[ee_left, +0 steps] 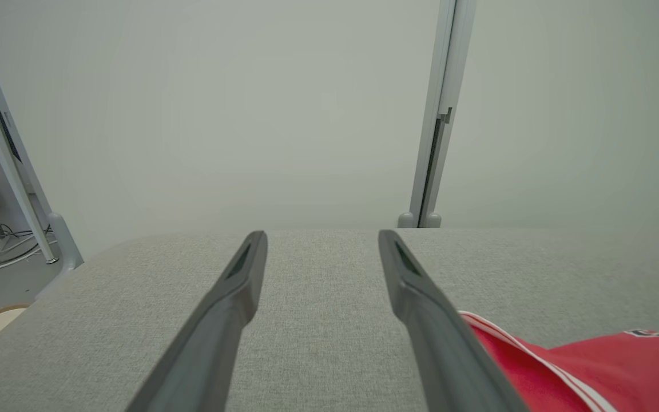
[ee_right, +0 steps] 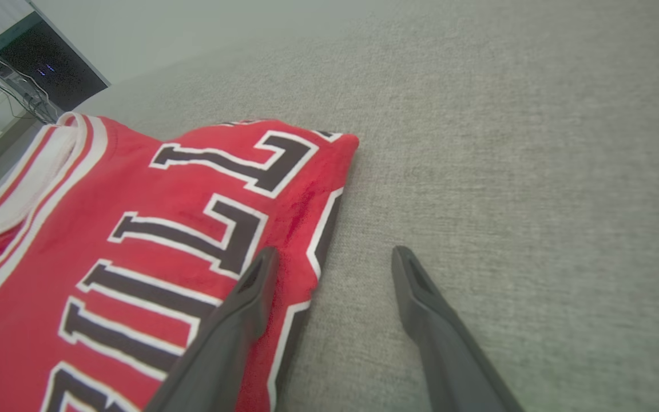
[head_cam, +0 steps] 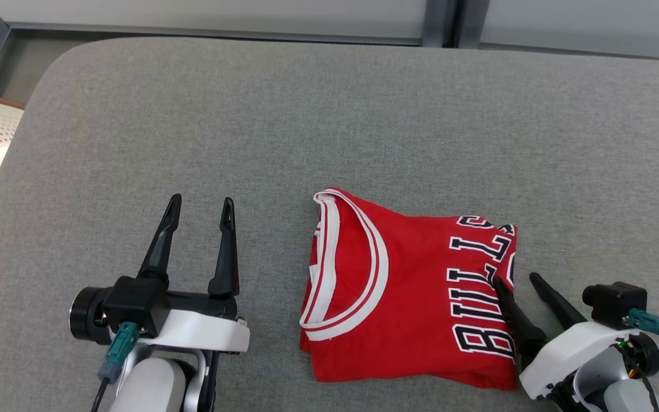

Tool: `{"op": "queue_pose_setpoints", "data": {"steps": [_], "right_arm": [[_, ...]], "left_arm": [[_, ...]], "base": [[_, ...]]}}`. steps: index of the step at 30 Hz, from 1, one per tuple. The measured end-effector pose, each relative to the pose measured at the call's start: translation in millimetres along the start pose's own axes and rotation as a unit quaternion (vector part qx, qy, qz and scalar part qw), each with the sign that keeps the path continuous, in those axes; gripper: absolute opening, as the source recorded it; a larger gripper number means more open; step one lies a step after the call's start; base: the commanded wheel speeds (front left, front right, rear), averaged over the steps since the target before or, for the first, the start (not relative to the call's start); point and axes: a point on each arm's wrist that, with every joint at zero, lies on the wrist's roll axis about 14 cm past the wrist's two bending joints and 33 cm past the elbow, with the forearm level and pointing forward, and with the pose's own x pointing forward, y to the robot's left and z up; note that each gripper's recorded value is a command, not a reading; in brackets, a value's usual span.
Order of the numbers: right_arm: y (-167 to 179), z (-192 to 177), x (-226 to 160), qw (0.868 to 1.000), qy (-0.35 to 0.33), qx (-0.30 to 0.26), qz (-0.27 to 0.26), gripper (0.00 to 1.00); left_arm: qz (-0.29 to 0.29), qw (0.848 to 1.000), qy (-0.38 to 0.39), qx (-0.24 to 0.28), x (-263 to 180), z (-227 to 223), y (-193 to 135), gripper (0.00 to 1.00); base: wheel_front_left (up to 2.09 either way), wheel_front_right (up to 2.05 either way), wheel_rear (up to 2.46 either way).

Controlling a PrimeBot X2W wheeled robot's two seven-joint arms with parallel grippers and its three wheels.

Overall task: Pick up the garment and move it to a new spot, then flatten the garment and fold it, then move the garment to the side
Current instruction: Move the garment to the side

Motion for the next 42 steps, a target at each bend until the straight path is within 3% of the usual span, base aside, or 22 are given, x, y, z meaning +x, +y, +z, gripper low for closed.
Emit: {"op": "queue_pose_setpoints", "data": {"steps": [2, 3, 4, 5, 6, 16, 28, 34, 42], "right_arm": [[6, -5, 11, 1.0, 0.014, 0.003, 0.016, 1.0], [8, -8, 15, 1.0, 0.02, 0.002, 0.024, 0.95], [11, -9, 19, 0.999, 0.025, 0.004, 0.031, 0.5], [13, -9, 22, 0.999, 0.029, 0.004, 0.037, 0.29], [15, -10, 25, 0.998, 0.034, 0.002, 0.043, 0.0], [10, 2, 12, 0.999, 0.006, -0.008, 0.045, 0.0], [-87, 40, -50, 0.993, -0.05, -0.066, -0.081, 0.0], [-154, 87, -89, 0.976, -0.077, -0.124, -0.162, 0.0], [-233, 150, -123, 0.947, -0.104, -0.174, -0.249, 0.0]], "left_arm": [[0.006, 1.0, 0.0, 0.001, 4, -1, 3, 1.0], [0.009, 1.0, -0.003, 0.001, 6, 0, 4, 1.0], [0.011, 1.0, -0.006, 0.003, 8, 1, 6, 1.0], [0.013, 1.0, -0.006, 0.004, 9, 1, 7, 1.0], [0.014, 1.0, -0.007, 0.006, 11, 1, 8, 1.0], [-0.024, 0.999, -0.023, 0.005, 29, 3, -20, 1.0], [-0.13, 0.991, -0.041, -0.011, 56, 0, -93, 1.0], [-0.175, 0.983, -0.044, -0.022, 70, -7, -128, 1.0], [-0.207, 0.978, -0.03, -0.02, 89, -28, -149, 1.0]], "base": [[0.0, 0.0, 0.0], [0.0, 0.0, 0.0], [0.0, 0.0, 0.0], [0.0, 0.0, 0.0], [0.0, 0.0, 0.0], [0.0, 0.0, 0.0], [0.0, 0.0, 0.0], [0.0, 0.0, 0.0], [0.0, 0.0, 0.0]]}}
